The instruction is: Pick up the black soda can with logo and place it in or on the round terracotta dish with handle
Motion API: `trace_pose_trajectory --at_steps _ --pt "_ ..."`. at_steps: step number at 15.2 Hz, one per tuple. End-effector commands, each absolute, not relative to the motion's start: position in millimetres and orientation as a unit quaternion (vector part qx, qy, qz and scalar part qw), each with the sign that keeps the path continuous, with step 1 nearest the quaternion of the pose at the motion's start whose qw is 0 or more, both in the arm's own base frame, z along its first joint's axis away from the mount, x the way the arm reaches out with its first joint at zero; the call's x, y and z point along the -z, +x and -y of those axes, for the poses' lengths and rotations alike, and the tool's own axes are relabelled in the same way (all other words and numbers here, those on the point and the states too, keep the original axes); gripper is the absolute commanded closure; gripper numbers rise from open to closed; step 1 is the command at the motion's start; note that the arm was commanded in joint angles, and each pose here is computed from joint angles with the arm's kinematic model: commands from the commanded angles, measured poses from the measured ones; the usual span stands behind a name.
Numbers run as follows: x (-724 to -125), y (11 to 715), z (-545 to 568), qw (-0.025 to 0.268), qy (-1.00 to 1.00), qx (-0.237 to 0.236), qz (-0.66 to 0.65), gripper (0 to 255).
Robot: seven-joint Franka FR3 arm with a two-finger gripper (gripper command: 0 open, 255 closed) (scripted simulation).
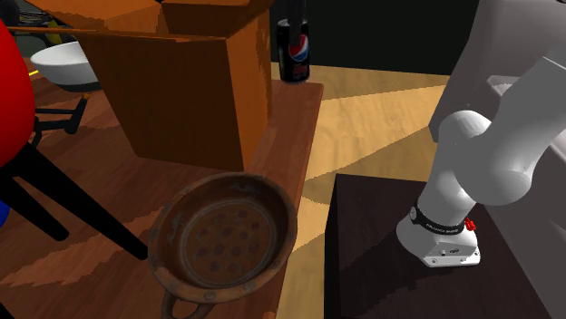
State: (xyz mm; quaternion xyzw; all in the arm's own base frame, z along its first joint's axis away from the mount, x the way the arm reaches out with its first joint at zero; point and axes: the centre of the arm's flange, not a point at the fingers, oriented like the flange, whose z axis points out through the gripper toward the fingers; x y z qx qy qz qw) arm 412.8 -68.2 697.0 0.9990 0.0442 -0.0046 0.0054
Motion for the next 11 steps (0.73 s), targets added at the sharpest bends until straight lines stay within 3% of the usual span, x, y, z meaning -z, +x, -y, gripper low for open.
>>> trace_pose_trajectory --at_steps 1,11 --pt "-708 413 69 0.005 0.999 0.005 -0.044 255" --pt "-746 417 30 0.005 0.999 0.005 -0.044 255"
